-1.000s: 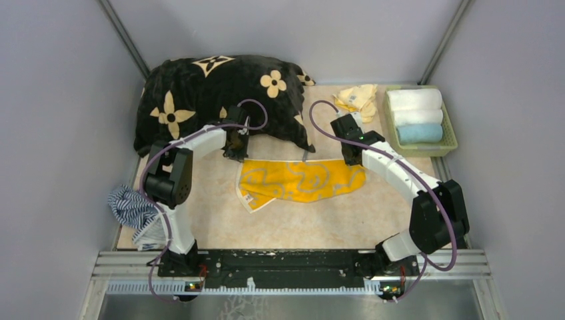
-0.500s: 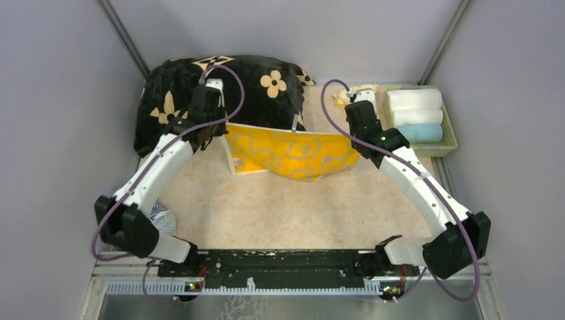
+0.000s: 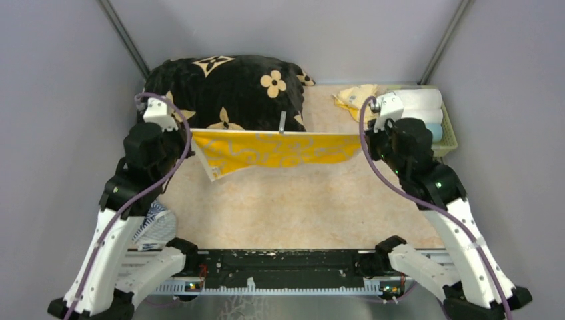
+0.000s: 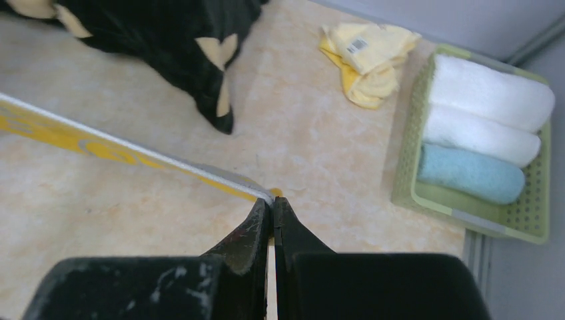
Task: Roll the towels
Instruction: Flatten out the towel at the center of the board, then fold the towel at the center of the board.
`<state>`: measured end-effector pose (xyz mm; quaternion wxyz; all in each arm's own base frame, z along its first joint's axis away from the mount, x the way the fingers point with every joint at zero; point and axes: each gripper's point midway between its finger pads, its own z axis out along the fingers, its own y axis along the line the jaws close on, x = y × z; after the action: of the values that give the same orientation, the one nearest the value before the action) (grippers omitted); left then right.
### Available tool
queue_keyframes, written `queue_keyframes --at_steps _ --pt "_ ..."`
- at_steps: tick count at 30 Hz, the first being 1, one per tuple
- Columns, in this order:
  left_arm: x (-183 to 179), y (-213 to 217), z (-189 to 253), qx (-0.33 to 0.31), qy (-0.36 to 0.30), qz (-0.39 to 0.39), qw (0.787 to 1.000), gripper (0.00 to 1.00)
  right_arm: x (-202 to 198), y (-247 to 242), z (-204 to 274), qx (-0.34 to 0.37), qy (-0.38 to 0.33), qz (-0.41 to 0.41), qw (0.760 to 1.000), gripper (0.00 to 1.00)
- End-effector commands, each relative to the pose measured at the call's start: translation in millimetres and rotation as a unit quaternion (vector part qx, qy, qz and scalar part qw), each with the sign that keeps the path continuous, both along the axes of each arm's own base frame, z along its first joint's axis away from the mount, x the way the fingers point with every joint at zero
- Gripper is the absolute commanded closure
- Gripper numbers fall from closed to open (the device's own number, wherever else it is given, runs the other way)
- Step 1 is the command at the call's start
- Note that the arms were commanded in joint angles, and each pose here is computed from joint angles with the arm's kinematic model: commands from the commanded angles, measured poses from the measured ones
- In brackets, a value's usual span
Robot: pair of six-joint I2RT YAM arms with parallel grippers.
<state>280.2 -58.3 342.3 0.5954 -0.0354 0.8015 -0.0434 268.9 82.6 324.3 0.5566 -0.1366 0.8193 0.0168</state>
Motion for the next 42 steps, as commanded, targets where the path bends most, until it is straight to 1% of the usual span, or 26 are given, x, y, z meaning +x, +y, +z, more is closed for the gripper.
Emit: queue_keyframes --at_steps 1,3,5,7,9,11,13,18,23,27,30,35,39,42 --pt "-41 20 -20 -0.008 0.043 0.026 0.999 1.0 -40 19 11 0.017 0.004 0.109 0.994 1.0" --pt "-50 22 -25 -0.013 0.056 0.029 0.998 1.0 -49 26 -3 0.021 0.038 0.134 0.99 1.0" --pt "-51 22 -36 -0.009 0.074 0.028 0.997 1.0 -50 30 -19 0.023 0.072 0.136 0.988 1.0" --pt "-45 17 -50 -0.002 0.093 0.02 0.995 1.0 -40 29 -37 0.018 0.097 0.112 0.989 1.0" --pt "-32 8 -74 0.009 0.123 0.01 0.992 1.0 -23 26 -58 0.007 0.119 0.08 0.99 1.0" --pt "-18 1 -99 0.023 0.152 0.004 0.988 1.0 -3 24 -79 -0.006 0.133 0.049 0.99 1.0" --pt "6 -9 -118 0.033 0.157 -0.003 0.987 1.0 20 20 -100 -0.022 0.139 0.017 0.99 1.0" --pt "57 -20 -175 0.067 0.19 -0.007 0.979 1.0 82 7 -138 -0.06 0.127 -0.061 0.988 1.0" --pt "106 -19 -207 0.078 0.208 0.0 0.975 1.0 124 -5 -182 -0.107 0.151 -0.109 0.977 1.0" --pt "134 -20 -217 0.076 0.212 -0.01 0.974 1.0 143 -7 -196 -0.121 0.151 -0.114 0.974 1.0" --pt "142 -21 -220 0.081 0.207 -0.019 0.975 1.0 146 -11 -197 -0.136 0.144 -0.114 0.974 1.0" --pt "132 -18 -221 0.082 0.209 -0.022 0.974 1.0 130 -21 -191 -0.147 0.135 -0.12 0.973 1.0" --pt "122 -15 -226 0.075 0.204 -0.021 0.976 1.0 118 -29 -182 -0.138 0.095 -0.128 0.978 1.0" --pt "121 -16 -229 0.067 0.21 -0.018 0.975 1.0 122 -31 -172 -0.139 0.065 -0.129 0.98 1.0"
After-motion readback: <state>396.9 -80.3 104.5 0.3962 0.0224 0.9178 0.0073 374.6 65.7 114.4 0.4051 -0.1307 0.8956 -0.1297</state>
